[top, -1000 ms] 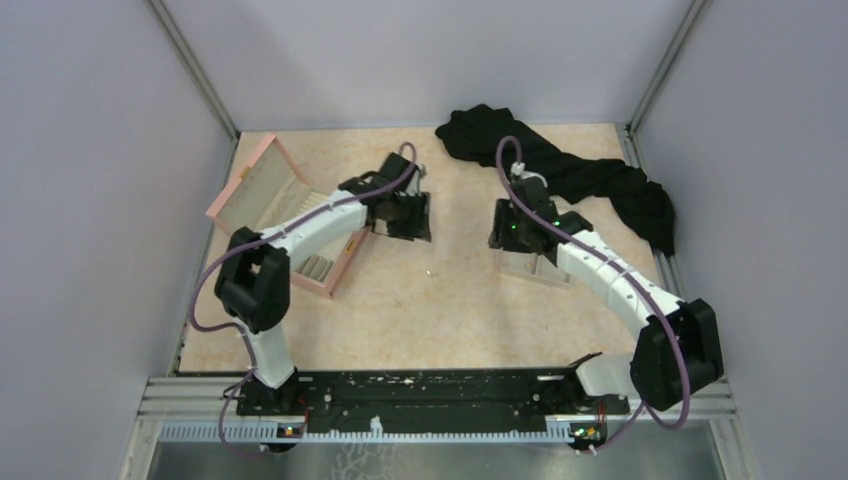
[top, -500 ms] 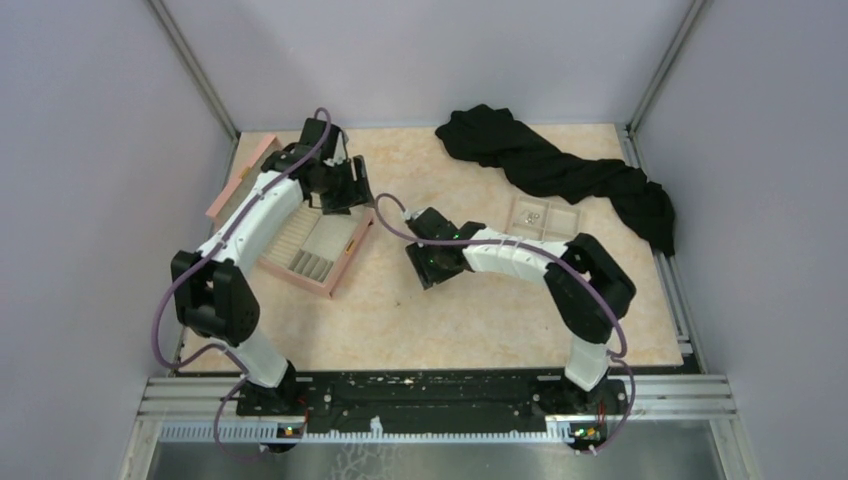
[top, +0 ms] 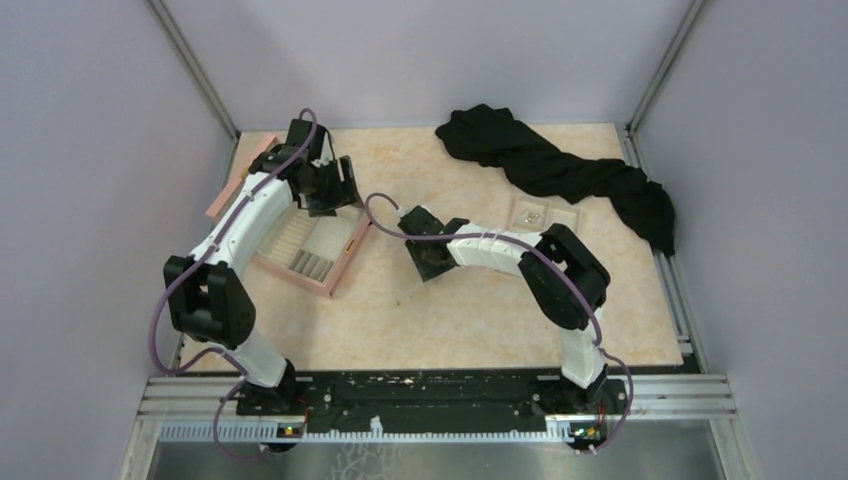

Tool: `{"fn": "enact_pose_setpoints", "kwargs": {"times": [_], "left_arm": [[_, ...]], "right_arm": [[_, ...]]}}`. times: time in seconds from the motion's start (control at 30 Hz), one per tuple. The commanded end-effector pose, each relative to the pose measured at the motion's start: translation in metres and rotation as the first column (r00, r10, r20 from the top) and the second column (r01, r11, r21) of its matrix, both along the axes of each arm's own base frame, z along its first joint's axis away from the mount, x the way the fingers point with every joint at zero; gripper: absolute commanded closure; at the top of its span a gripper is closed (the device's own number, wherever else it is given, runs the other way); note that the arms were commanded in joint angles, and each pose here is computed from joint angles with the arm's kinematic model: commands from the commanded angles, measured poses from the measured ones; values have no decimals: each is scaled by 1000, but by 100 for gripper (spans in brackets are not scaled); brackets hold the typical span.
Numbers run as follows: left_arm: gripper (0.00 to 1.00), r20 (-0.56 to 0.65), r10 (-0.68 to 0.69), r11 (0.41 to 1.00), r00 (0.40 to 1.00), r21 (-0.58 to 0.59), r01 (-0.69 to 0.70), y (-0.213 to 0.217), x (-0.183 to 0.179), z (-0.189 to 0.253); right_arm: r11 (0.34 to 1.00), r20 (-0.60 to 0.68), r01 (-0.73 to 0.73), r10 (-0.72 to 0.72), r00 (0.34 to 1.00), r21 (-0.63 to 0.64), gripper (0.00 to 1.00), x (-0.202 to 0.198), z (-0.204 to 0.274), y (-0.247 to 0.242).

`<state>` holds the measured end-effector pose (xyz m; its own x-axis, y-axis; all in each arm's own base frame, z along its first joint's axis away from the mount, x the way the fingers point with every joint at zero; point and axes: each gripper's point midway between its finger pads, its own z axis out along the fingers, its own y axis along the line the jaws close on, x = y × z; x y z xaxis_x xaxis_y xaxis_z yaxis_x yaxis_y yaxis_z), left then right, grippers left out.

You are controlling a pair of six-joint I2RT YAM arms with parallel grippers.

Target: Organize the mixed jewelry

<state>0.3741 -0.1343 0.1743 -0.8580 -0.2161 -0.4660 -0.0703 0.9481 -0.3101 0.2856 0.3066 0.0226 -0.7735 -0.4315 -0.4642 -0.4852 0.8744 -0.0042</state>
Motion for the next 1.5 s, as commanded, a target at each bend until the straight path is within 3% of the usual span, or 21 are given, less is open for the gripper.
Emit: {"fn": "enact_pose_setpoints", "kwargs": {"times": [0.0, 0.27, 0.67, 0.83, 0.97, 1.03, 1.2, 1.47], "left_arm": [[26, -2, 9, 1000, 1000, 6, -9, 7, -2, 0], [26, -14, 2, 1000, 1000, -14, -2, 2, 1, -5], [27, -32, -6, 1000, 999, -16, 6, 1, 1, -14], [27, -45, -10, 1000, 999, -15, 9, 1, -4, -19], [27, -48, -8, 1000, 999, -13, 7, 2, -7, -20], [27, -49, -7, 1000, 999, -13, 7, 3, -8, -21], [27, -49, -9, 1000, 999, -22, 8, 1, -9, -21], [27, -59, -28, 997, 998, -71, 24, -9, -6, -24]], "right_arm": [[1000, 68, 15, -14, 998, -11, 69, 18, 8, 3], [999, 67, 36, -35, 997, -8, 77, 21, 4, -1], [999, 46, 43, -43, 998, 14, 74, 23, -2, 6], [999, 51, 47, -48, 998, 13, 85, 24, -2, 5], [998, 52, 59, -60, 997, 15, 100, 23, 0, 4], [997, 53, 70, -70, 996, 16, 100, 24, 2, 3], [991, 83, 130, -133, 988, 40, 100, 33, 27, -2], [931, 117, 299, -327, 938, 207, 100, 56, 98, -37]]}}
